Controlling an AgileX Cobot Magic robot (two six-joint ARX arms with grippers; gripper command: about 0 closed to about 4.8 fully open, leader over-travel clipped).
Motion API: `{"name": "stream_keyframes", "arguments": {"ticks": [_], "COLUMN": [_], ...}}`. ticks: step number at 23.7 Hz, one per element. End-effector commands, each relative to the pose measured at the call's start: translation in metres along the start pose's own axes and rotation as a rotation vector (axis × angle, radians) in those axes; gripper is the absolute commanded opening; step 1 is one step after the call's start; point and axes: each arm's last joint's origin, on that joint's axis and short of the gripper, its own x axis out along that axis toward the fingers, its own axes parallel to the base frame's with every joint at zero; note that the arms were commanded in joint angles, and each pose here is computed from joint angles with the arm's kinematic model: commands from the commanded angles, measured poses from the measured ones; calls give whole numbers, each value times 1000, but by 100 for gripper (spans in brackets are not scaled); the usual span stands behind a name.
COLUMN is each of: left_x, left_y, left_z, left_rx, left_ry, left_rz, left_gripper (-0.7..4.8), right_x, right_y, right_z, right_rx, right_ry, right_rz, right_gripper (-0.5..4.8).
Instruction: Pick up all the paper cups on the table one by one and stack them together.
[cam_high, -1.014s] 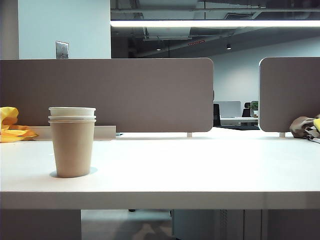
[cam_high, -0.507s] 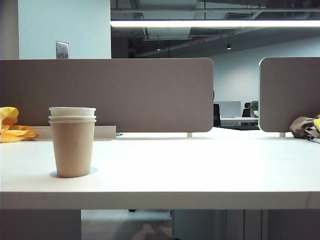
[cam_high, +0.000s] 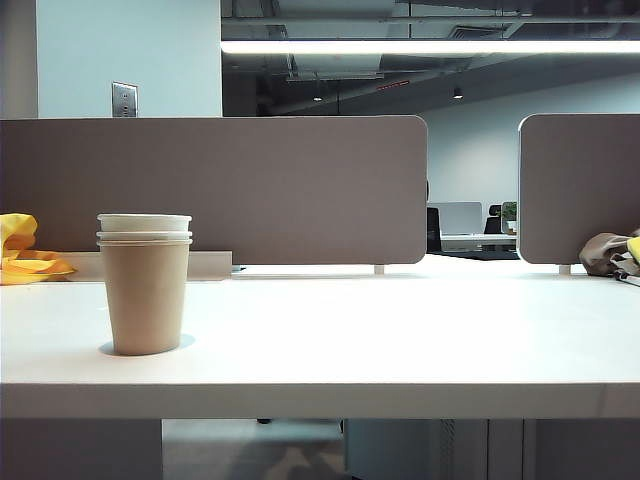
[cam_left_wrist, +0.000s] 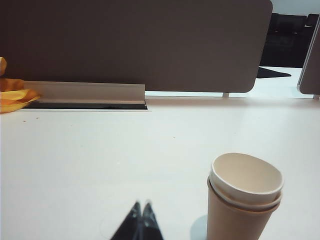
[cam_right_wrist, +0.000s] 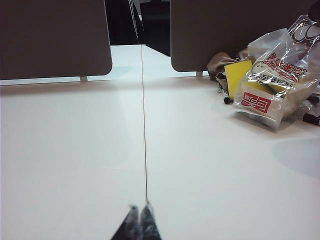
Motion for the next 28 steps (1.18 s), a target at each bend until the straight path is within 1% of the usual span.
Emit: {"name": "stream_keyframes", "arguments": {"ticks": [1, 9, 11, 13, 15, 17, 28], "left_x": [0, 0, 0, 0, -1, -1, -1], "left_y": [0, 0, 2, 4, 5, 5, 5], "left_z": [2, 1, -1, -3, -4, -4, -4], "left_rx": [6, 4, -1, -2, -3, -3, -3], "left_ry": [-13, -4, 24, 34, 45, 47, 47], "left_rz": [-3, 2, 73, 120, 156, 157, 156], "left_gripper": [-5, -5, -5, -5, -5, -5, -5], "right_x": [0, 0, 0, 0, 0, 0, 0], "right_y": [0, 0, 0, 0, 1, 2, 2], "right_z": [-1, -1, -1, -1, -3, -4, -4], "right_rx": [2, 2, 2, -4, -8, -8, -8], "right_ry": [-4, -3, -3, -10, 15, 23, 21], "right_rz": [-2, -2, -2, 4, 33, 71, 68], "right_gripper": [14, 14, 14, 14, 13, 14, 14]}}
